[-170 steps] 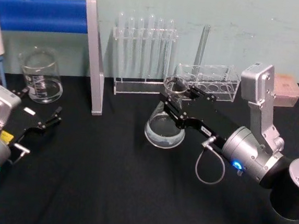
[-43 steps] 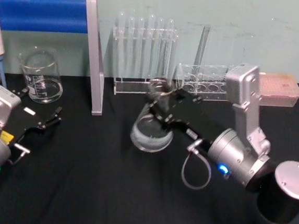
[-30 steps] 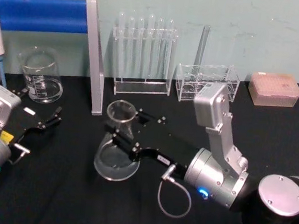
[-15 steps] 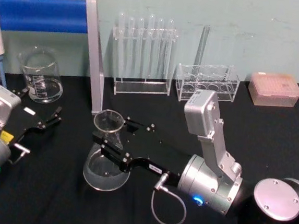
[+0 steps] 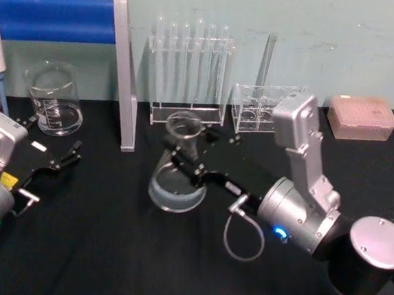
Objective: Grasp the erlenmeyer flask with one hand, shake it three times, then place it back.
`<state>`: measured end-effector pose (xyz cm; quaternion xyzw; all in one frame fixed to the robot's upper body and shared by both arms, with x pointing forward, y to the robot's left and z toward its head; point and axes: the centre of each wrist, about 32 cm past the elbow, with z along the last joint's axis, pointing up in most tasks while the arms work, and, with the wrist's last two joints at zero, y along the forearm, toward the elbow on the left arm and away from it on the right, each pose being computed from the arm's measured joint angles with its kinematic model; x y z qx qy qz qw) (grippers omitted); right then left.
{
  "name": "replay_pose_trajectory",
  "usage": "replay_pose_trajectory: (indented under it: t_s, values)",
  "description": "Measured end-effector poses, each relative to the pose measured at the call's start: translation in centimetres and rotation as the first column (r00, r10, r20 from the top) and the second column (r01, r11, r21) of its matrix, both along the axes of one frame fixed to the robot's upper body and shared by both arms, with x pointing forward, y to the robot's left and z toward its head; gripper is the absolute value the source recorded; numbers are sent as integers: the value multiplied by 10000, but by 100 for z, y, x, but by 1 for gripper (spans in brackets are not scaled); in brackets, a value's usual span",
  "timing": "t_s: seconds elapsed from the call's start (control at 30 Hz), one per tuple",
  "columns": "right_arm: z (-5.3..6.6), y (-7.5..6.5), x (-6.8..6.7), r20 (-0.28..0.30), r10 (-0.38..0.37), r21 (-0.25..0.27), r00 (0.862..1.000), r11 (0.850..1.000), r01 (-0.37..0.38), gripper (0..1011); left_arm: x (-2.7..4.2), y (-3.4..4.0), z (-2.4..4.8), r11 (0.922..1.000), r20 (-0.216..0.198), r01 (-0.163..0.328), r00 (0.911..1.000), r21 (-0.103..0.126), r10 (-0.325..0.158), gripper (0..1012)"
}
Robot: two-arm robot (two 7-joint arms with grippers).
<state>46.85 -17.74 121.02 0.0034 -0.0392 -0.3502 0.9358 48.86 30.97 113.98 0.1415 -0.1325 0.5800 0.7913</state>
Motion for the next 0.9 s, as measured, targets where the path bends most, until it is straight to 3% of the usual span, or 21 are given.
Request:
replay_pose_trajectory:
  t_s: [0.33,0.57,0.9]
  values:
    - [41,-235,167,327,-1647,145,9858,9863,1643,453,0,0,0,10000,0,0,10000,0,0,1001]
    - [63,-406,253,487,-2746,273,9603,9615,2735,453,0,0,0,10000,-1,0,10000,0,0,1001]
    - [74,-648,325,586,-4026,354,9135,9153,4012,453,0,0,0,10000,0,0,10000,0,0,1001]
